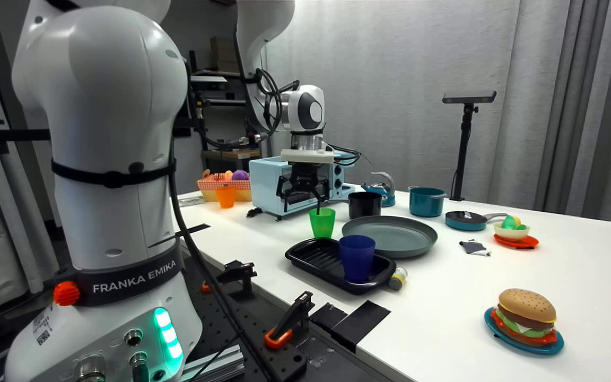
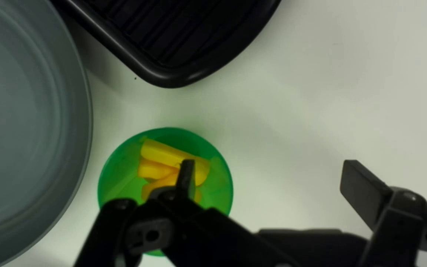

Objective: Pick up the green cup from the table and pour its contents in the grey plate.

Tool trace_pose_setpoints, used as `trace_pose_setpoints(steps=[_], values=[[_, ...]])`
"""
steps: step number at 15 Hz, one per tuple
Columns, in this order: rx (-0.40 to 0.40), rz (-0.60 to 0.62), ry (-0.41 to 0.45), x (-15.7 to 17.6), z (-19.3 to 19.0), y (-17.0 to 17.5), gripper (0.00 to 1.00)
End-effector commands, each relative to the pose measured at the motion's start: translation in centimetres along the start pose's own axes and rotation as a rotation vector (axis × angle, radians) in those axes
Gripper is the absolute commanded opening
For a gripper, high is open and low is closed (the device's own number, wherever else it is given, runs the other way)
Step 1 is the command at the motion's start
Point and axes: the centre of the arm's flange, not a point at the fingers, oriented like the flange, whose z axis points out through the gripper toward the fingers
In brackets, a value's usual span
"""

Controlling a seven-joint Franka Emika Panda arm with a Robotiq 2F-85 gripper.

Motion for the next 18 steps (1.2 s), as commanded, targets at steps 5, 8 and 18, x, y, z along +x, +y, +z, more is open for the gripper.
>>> trace_pose_setpoints(steps=[5,8,18], values=[[0.021,0.009,0.018,1.1,1.3,1.7,0.89],[0.021,0.012,0.013,1.0,1.6,1.8,0.58],[-0.012,-0.018,0.018,0.9,0.0,0.4,0.0]])
